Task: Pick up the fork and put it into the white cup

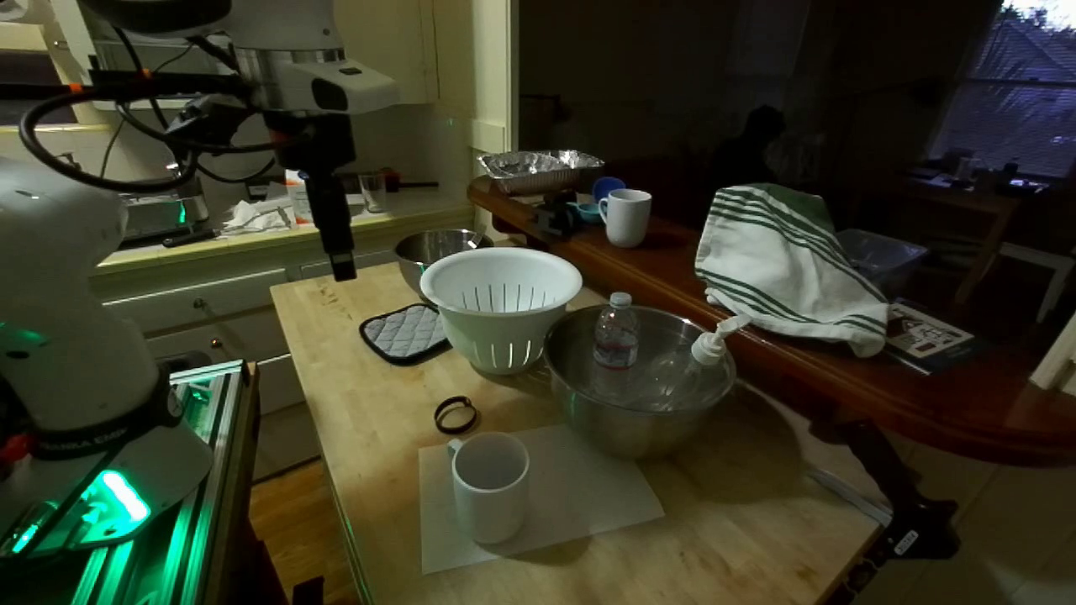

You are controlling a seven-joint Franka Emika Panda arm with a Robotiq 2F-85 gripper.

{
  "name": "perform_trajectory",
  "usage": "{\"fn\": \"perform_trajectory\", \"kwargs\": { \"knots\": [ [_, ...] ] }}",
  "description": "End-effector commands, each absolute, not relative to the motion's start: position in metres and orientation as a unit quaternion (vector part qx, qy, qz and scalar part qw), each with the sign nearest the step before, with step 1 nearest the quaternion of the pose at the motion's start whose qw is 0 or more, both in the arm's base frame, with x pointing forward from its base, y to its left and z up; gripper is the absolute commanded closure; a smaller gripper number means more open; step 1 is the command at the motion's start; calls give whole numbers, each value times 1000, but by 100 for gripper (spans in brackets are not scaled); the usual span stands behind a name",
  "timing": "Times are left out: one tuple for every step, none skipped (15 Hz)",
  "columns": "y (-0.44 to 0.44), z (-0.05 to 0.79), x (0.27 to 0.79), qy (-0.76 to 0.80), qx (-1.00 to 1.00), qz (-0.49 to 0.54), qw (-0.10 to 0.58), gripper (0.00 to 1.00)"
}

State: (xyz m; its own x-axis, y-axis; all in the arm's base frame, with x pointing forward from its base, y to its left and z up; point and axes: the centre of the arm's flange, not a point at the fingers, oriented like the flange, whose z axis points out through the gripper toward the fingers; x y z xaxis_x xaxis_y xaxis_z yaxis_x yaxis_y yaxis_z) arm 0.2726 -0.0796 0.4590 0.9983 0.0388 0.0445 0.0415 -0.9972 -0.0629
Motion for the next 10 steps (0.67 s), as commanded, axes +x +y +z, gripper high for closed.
{"fn": "perform_trajectory", "kwargs": {
  "knots": [
    [-80,459,273,-20,-999,-22,32,0],
    [-80,459,273,-20,-999,-22,32,0],
    [-80,459,273,-20,-999,-22,32,0],
    [-80,459,273,-20,-999,-22,32,0],
    [-80,459,273,-20,-999,-22,32,0],
    [-80,459,273,-20,-999,-22,32,0],
    [-80,459,273,-20,-999,-22,32,0],
    [-74,461,278,-34,-999,-28,27,0],
    [-62,464,288,-45,-998,-32,15,0],
    [-42,466,299,-65,-997,-36,6,0]
  ]
}}
